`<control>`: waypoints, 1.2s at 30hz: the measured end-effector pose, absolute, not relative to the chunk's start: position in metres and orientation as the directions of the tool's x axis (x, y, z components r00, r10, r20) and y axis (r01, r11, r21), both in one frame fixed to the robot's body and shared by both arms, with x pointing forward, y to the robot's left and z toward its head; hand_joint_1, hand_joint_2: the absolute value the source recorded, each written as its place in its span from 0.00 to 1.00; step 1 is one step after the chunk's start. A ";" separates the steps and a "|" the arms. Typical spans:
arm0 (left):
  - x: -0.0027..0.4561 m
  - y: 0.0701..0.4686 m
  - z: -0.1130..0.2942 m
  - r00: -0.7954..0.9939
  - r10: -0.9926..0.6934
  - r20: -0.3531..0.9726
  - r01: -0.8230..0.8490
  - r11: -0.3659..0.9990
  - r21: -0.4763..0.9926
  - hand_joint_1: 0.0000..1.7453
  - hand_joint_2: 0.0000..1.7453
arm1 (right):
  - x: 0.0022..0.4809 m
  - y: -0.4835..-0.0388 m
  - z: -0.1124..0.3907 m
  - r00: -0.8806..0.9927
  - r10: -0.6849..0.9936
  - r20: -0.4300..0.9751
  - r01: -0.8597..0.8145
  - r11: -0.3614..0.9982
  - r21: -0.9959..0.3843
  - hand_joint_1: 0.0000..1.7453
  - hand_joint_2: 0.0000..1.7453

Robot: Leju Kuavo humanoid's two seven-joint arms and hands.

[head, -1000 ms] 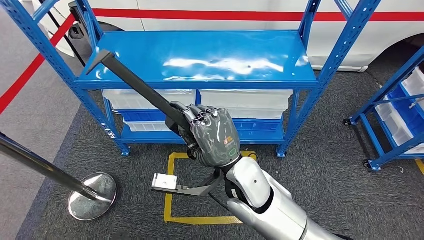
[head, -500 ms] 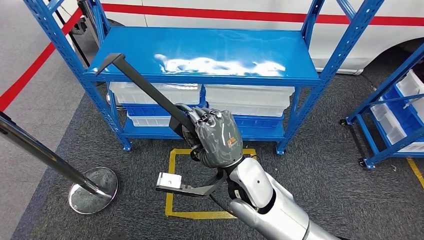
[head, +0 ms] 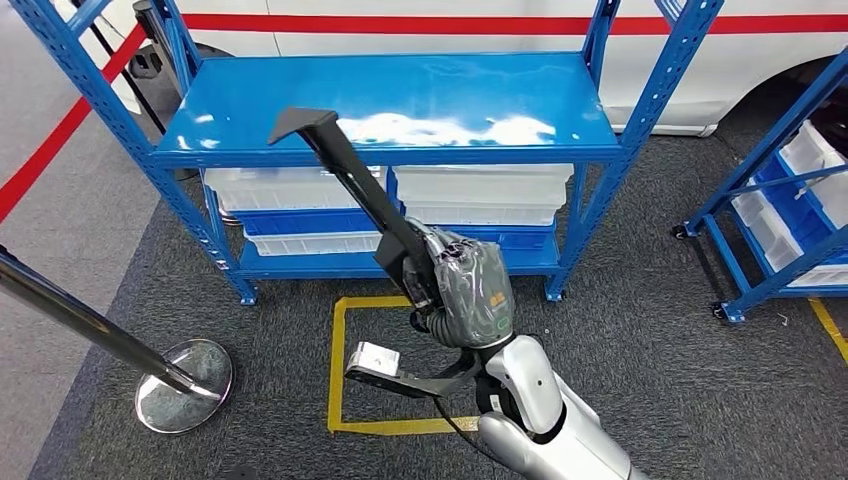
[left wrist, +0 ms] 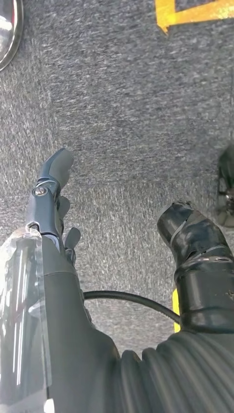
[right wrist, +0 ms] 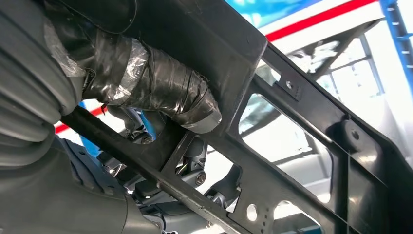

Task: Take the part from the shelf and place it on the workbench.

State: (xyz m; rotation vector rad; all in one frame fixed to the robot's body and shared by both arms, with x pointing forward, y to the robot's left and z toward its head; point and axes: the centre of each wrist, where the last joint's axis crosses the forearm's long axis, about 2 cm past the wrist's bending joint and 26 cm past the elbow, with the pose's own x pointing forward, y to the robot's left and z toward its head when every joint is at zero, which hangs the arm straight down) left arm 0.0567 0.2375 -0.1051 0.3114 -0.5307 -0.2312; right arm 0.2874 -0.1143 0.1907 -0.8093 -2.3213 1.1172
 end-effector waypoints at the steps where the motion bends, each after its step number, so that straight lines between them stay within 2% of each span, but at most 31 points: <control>1: 0.057 0.238 -0.105 0.839 -0.294 0.458 0.134 0.927 0.350 0.00 1.00 | 0.286 -0.117 0.188 -0.727 0.672 0.141 0.315 0.509 -0.801 1.00 1.00; 15: 0.056 0.238 -0.105 0.847 -0.270 0.458 0.110 0.931 0.347 0.00 1.00 | 0.260 -0.163 0.159 -0.650 0.716 0.256 0.376 0.595 -0.710 1.00 1.00; 28: 0.056 0.238 -0.105 0.846 -0.270 0.460 0.109 0.932 0.346 0.00 1.00 | 0.250 -0.194 0.171 -0.639 0.754 0.153 0.510 0.563 -0.650 1.00 1.00; 36: 0.057 0.237 -0.105 0.842 -0.272 0.466 0.111 0.932 0.345 0.00 1.00 | 0.242 -0.216 0.187 -0.613 0.781 0.117 0.606 0.560 -0.564 1.00 1.00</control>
